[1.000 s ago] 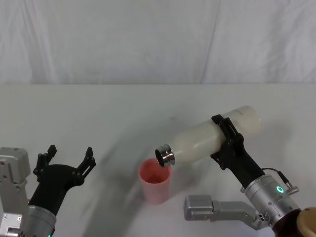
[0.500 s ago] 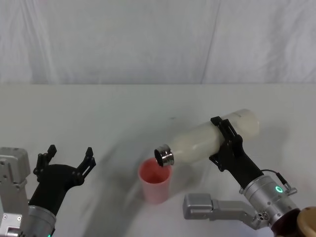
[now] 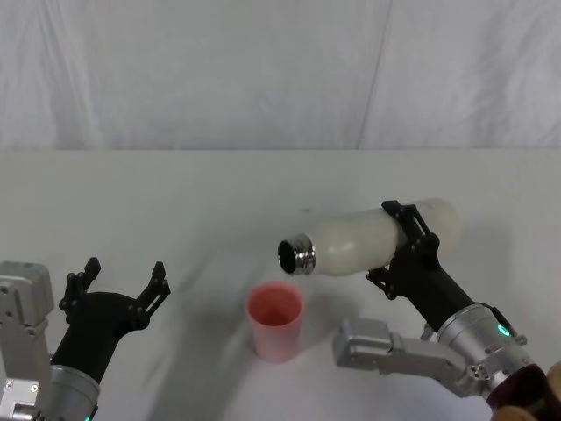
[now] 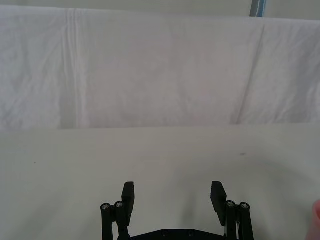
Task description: Grasp the thermos with one hand and pour water into the cup lid.
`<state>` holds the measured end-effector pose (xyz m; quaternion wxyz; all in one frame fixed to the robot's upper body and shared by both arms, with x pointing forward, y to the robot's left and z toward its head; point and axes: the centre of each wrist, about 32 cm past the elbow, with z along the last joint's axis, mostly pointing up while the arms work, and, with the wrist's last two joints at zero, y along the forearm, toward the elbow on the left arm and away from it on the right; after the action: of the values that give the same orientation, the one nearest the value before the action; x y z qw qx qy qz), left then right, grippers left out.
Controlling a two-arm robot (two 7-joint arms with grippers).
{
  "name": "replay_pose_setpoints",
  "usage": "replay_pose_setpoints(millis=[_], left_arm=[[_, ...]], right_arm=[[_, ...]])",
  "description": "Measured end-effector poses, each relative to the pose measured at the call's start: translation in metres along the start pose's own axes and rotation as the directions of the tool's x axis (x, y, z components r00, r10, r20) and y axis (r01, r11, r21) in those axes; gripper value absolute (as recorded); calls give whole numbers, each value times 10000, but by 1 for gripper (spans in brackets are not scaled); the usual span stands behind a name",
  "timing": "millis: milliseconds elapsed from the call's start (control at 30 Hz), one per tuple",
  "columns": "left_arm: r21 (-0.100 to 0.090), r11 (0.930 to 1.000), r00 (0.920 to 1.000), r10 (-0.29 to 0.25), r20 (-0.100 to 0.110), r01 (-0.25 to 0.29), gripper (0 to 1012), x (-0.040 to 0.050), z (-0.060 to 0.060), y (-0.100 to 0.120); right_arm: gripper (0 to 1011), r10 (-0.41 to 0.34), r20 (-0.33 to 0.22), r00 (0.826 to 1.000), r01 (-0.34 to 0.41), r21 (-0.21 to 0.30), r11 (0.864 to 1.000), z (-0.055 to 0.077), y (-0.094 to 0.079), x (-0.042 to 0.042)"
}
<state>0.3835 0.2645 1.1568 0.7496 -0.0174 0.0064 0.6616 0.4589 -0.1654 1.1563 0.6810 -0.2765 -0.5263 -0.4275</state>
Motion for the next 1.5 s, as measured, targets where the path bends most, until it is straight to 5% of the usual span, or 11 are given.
replay_pose_setpoints(millis=[167,367,533,733,767,867,1333,1500], left_arm=[[0,10000,10000,0,0,0,1001,0,0,0],[0,10000,10000,0,0,0,1001,0,0,0],[0,10000,10000,1,0,-1,1001,0,0,0],[-1,10000,10000,0,0,0,1001,0,0,0],[-1,10000,10000,0,0,0,1001,0,0,0],[0,10000,10000,0,0,0,1001,0,0,0],[0,10000,10000,0,0,0,1001,0,0,0],[0,10000,10000,0,0,0,1001,0,0,0]], right_arm=[[960,18,-1182,9930,-15,24,10000,-12,-18,66],[960,78,-2731,9619,-52,104,9999,-32,-43,142],[960,177,-4391,8983,-92,216,9997,-80,-71,227],[960,203,-6022,7981,-28,300,9995,-146,-95,295],[960,203,-6022,7981,-28,300,9995,-146,-95,295],[960,166,-6750,7376,21,269,9996,-185,-106,330],[960,104,-8439,5363,175,234,9996,-278,-136,407],[960,35,-8708,4917,166,134,9998,-303,-142,423]])
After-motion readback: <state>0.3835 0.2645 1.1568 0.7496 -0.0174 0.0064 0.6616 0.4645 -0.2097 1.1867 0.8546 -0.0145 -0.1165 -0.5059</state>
